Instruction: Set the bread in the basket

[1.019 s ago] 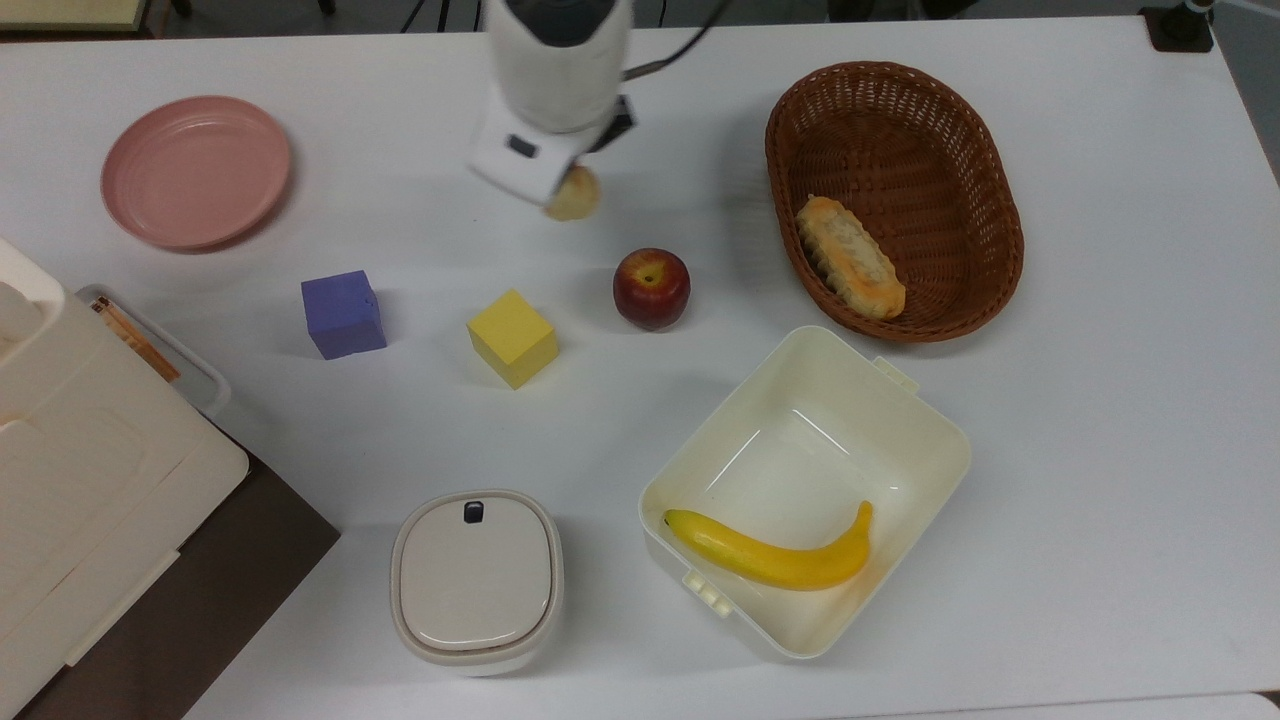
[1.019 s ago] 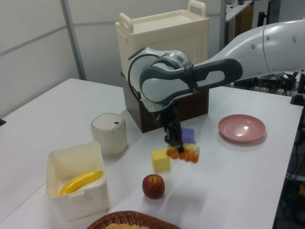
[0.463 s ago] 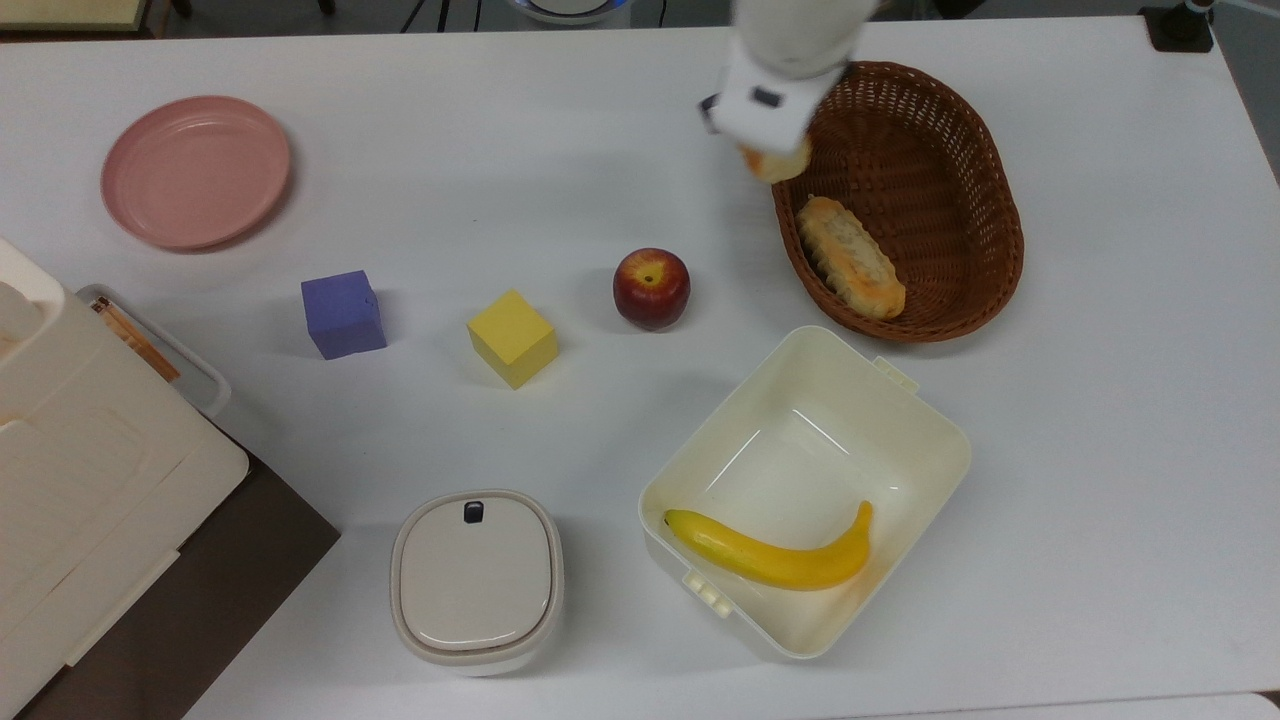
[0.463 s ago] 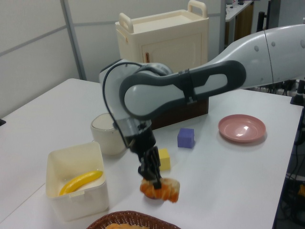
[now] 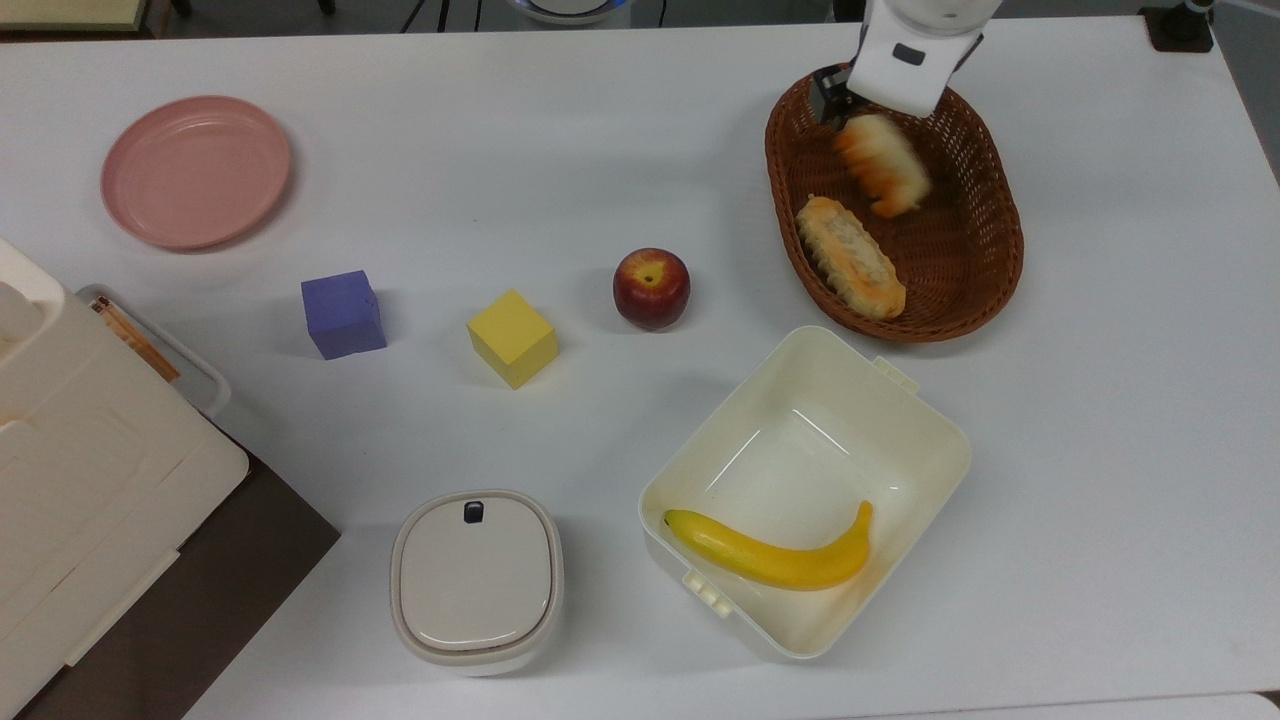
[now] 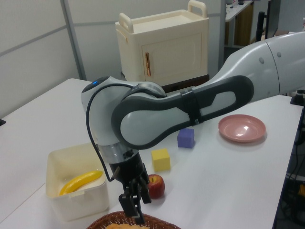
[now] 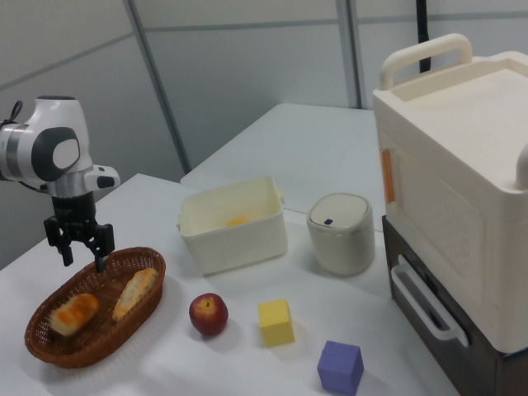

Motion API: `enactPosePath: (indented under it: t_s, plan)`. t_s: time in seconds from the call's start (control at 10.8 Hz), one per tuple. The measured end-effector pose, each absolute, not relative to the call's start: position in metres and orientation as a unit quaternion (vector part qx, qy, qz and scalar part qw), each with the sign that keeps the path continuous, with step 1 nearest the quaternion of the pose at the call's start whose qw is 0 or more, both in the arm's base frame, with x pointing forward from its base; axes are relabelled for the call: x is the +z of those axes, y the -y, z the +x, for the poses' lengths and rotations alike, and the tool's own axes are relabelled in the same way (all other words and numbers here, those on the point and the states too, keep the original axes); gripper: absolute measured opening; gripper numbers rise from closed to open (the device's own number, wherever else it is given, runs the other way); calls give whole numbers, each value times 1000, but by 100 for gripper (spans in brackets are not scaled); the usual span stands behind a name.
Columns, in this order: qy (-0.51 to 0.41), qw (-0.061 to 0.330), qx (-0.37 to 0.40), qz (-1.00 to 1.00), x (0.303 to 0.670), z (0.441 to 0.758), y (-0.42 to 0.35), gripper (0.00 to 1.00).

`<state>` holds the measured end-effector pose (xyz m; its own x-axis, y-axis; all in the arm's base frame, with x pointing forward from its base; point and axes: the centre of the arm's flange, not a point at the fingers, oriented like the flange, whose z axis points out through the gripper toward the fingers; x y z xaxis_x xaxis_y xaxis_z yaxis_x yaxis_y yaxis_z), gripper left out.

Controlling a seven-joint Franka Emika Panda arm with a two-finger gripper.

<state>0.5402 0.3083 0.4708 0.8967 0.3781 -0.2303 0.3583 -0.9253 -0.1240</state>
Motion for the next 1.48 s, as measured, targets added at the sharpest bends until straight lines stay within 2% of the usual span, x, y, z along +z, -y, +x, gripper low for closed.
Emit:
enactPosePath:
  t_s: [0.09,0.19,0.65,0.93,1.2,1.48]
  plan:
    - [189,30,123,-974,469,542,-306,96]
    - [186,18,118,-975,469,547,-298,100]
    - [130,-41,78,-988,486,593,-209,100]
    - [65,-40,49,-996,514,626,-114,100]
    - [22,-61,31,-997,534,635,-31,100]
    - [25,-67,31,-997,541,634,18,100]
